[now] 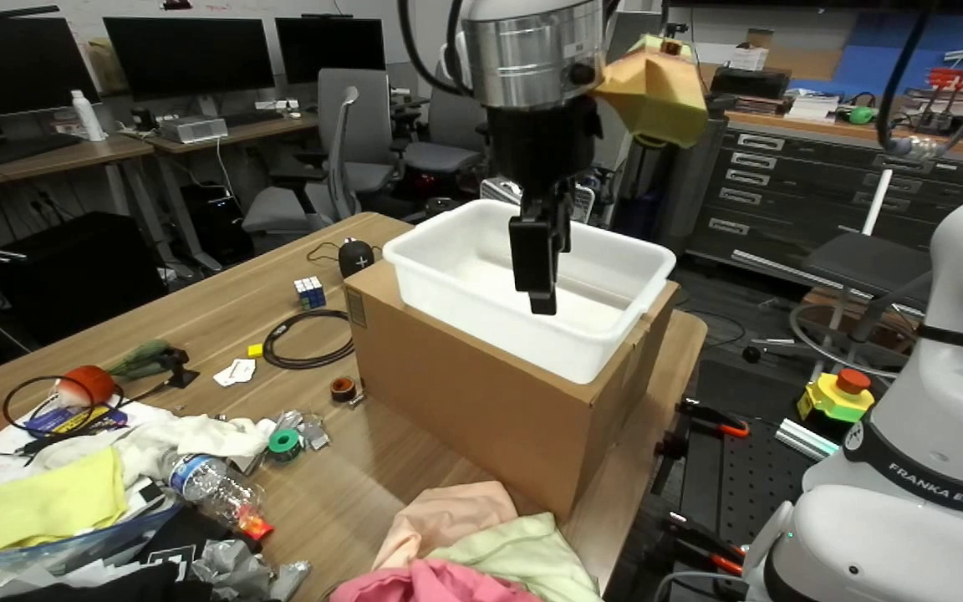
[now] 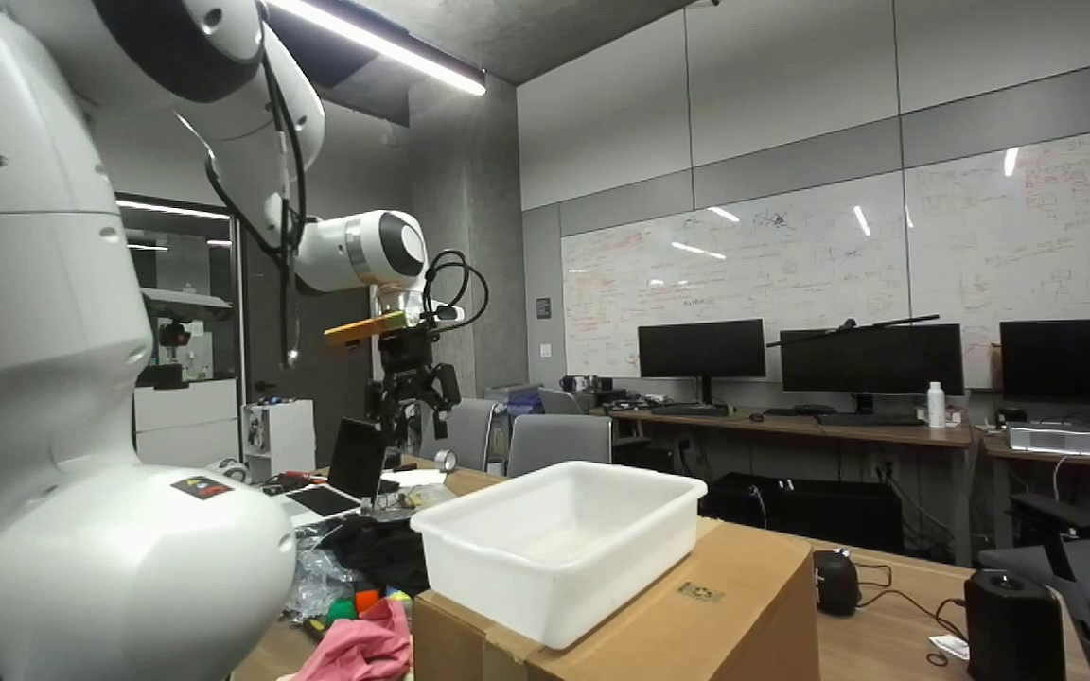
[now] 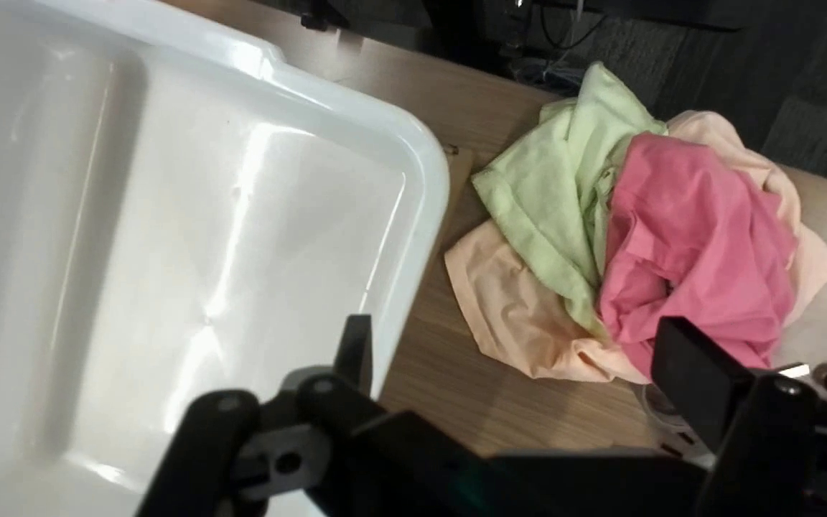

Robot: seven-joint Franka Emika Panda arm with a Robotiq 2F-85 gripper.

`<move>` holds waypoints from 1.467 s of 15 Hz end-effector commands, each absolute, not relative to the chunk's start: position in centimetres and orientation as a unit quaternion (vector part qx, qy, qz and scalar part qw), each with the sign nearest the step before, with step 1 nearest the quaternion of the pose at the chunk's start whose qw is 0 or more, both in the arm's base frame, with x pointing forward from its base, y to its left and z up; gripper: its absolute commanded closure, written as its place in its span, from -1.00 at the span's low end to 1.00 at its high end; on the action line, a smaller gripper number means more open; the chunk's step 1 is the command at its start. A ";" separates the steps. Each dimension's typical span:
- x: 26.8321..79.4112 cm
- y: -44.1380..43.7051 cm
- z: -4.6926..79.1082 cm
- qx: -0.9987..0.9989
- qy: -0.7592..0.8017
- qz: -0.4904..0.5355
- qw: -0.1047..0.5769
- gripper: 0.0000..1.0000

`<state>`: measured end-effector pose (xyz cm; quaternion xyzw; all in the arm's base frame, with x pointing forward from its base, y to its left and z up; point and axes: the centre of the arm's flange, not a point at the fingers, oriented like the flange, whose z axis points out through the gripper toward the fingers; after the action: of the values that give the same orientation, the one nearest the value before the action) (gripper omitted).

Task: Remove the towels and t-shirts from the white storage bin

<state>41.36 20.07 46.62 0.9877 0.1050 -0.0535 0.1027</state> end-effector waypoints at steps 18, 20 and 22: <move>33.1 7.4 46.9 0.982 -0.131 0.113 0.076 -1.00; 33.1 7.4 46.6 0.982 -0.131 0.116 0.075 -1.00; 33.6 7.8 46.1 0.982 -0.136 0.108 0.075 -1.00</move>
<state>33.63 7.77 46.11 0.9820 -0.1359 0.1076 0.0755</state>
